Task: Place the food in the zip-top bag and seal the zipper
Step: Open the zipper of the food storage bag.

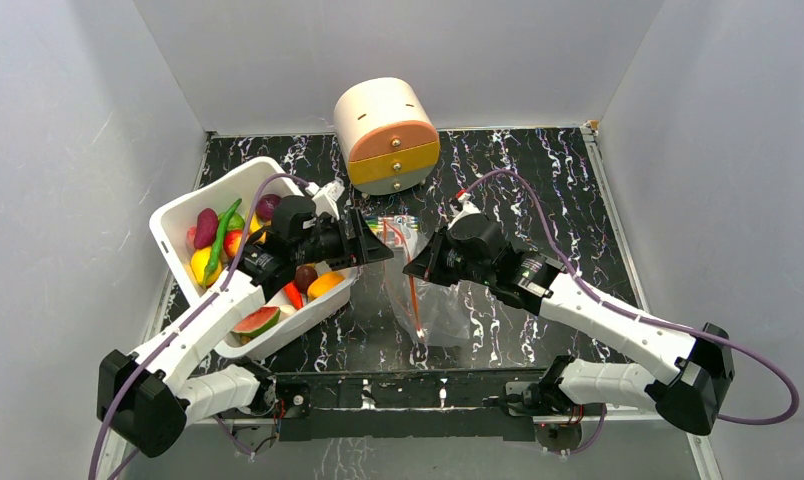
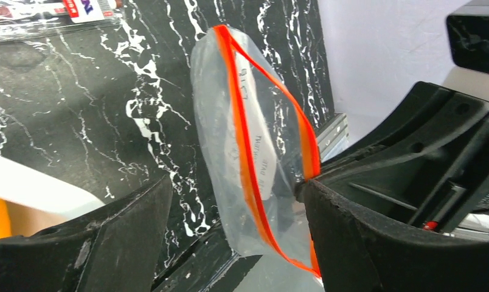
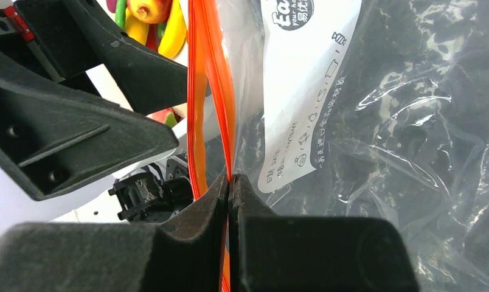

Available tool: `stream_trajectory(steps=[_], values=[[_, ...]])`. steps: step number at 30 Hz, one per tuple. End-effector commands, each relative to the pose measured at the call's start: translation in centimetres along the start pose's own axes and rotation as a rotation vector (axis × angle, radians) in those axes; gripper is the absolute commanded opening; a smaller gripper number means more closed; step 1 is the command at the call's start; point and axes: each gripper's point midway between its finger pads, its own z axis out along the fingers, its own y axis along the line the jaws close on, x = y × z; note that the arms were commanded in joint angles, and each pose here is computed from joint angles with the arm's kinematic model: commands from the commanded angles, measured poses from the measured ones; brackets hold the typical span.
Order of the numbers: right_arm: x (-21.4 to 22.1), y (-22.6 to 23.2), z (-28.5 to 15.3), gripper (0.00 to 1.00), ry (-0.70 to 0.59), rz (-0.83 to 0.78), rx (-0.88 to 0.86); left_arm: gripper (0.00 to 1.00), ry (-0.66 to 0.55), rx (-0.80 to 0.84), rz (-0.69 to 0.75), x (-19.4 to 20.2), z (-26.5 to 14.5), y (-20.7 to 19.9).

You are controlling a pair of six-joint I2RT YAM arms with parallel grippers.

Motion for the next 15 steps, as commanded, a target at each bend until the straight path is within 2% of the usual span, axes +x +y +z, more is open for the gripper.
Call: stream_trajectory(steps=[1,6,15], values=[[-1.2,1.5,0.2,0.00,-0.056,0.000,-0.049,0.79,-0.013,0.113,0.006,-0.4,-0.7,-2.8],[-1.4,1.9,0.2,0.00,-0.059,0.001,-0.062,0.78,-0.033,0.087,0.010,-0.3,-0.6,-2.0],[-1.8,1.5,-0.7,0.00,-0.084,-0.006,-0.037,0.62,-0.028,-0.034,0.021,-0.1,0.5,0.9]])
